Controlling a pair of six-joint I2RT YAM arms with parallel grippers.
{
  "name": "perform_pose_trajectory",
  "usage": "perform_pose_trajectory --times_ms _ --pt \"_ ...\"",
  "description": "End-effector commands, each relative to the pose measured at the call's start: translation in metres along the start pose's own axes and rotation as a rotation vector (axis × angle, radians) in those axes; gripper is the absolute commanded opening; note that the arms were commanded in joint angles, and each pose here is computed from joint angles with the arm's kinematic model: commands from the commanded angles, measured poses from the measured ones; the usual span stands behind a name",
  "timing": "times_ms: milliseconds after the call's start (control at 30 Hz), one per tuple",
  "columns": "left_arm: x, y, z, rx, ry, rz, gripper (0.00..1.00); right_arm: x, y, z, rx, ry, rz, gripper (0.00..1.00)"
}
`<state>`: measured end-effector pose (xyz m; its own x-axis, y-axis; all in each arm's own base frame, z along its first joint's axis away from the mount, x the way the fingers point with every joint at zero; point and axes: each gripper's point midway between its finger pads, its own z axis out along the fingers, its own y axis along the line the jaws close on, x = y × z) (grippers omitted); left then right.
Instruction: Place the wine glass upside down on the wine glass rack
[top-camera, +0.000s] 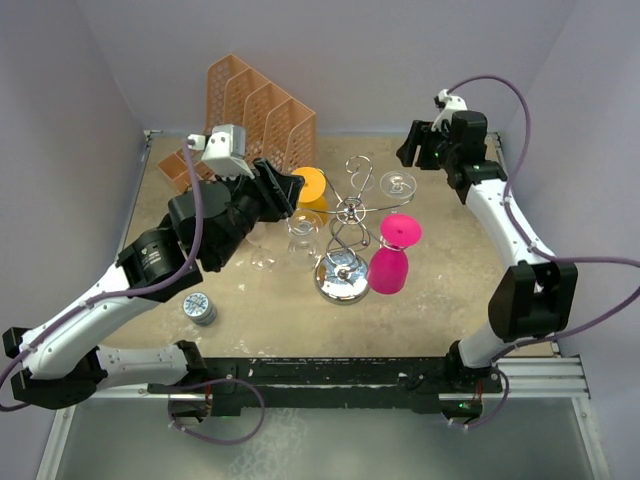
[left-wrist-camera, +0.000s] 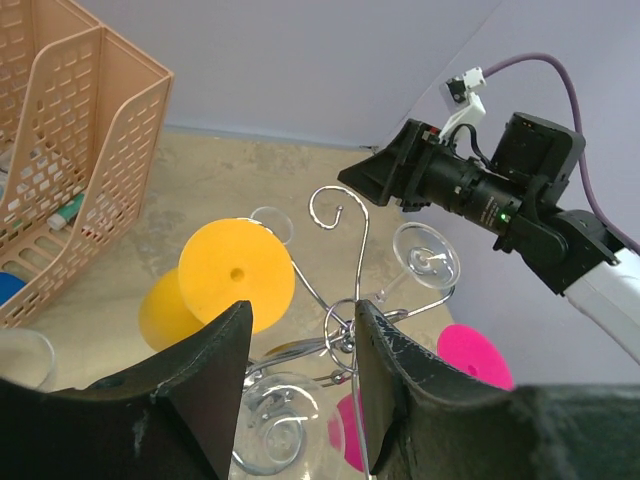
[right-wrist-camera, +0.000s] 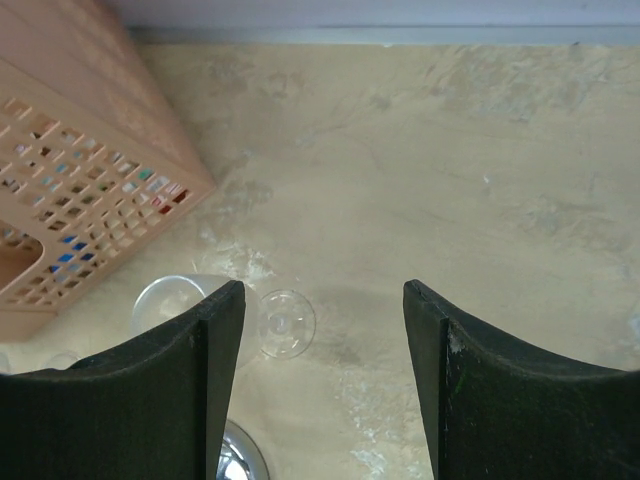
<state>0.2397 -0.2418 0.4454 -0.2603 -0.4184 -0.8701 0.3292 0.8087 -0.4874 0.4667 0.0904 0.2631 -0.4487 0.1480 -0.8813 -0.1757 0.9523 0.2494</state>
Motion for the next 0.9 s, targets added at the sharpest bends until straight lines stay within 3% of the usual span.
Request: perform_pose_trajectory --times_ms 0,167,300,667,867 --pt "-0.019 0.003 -0.01 0.017 -0.069 0.008 0.43 -0.02 0.035 0.006 -0.148 -0.017 -0.102 0.67" --pt "-0.019 0.011 -0.014 -0.003 -0.073 0.022 0.43 0.009 0.075 0.037 -0.221 0.087 -0.193 0.71" --pt "-0.02 0.014 -0.017 -0.007 -0.079 0.021 0.43 0.018 0.078 0.051 -0.224 0.119 -0.192 0.7" --pt "-0.019 0.016 -0.017 -0.01 -0.08 0.022 0.43 0.052 0.077 0.041 -0.258 0.189 -0.161 0.52" --pt "-0.018 0.014 -0.016 -0.003 -0.078 0.013 0.43 0.055 0.075 0.032 -0.25 0.182 -0.168 0.51"
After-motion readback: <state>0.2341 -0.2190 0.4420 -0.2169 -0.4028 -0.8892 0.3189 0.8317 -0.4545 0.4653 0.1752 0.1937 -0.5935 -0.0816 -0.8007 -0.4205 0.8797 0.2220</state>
